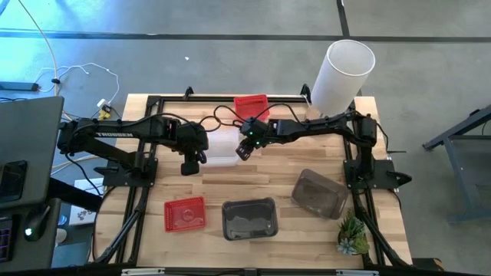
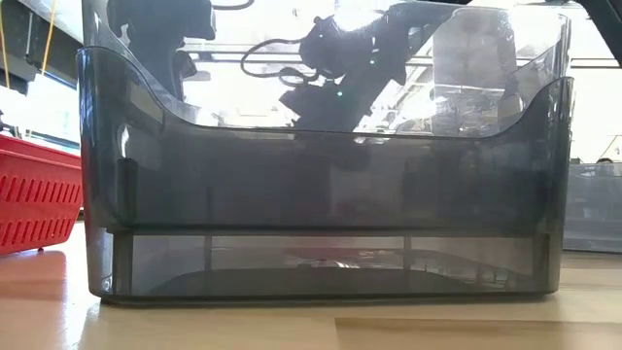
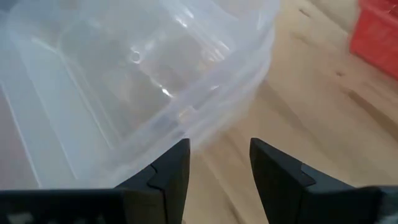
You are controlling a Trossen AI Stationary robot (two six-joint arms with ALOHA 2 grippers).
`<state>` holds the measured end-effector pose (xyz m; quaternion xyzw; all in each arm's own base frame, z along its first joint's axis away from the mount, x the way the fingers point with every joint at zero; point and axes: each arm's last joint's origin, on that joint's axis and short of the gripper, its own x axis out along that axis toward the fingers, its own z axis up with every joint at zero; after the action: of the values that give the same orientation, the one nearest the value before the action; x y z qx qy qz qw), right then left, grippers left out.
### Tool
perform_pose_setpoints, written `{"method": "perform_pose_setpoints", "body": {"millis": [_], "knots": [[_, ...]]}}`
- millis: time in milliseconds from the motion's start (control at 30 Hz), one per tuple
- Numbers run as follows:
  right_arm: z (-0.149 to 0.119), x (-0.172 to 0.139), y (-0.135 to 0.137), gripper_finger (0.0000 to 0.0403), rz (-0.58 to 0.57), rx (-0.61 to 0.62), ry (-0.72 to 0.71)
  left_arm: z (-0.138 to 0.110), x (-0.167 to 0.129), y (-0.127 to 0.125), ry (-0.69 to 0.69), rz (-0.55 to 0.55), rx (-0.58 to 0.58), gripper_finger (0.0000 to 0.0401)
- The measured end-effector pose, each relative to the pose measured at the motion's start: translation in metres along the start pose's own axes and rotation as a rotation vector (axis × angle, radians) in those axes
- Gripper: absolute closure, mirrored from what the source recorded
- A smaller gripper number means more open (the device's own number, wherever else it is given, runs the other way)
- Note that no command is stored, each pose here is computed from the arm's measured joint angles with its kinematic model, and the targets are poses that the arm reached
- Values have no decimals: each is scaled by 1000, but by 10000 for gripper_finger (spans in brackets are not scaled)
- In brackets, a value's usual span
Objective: Stack baskets by color
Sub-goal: Move the transparent bins to the top left of the table, then stack the right black transparent bin on the black transparent bin
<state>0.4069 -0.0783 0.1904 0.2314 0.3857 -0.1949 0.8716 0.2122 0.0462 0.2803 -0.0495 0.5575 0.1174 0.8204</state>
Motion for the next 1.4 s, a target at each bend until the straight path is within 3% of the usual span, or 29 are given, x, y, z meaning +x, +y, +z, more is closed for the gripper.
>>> {"method": "perform_pose_setpoints", "body": {"millis": [400, 600, 967, 1400], "knots": [[8, 3, 8, 247, 99, 39, -82, 0, 0, 0, 2, 0, 0, 276], [7, -3, 8, 247, 101, -37, -59, 0, 0, 0, 2, 0, -1, 276], [3, -60, 12, 247, 56, -163, 71, 5, -1, -7, -53, -42, -7, 276], [-42, -117, 44, 247, -56, -336, 270, 8, -1, -17, -88, -62, 28, 276]]}}
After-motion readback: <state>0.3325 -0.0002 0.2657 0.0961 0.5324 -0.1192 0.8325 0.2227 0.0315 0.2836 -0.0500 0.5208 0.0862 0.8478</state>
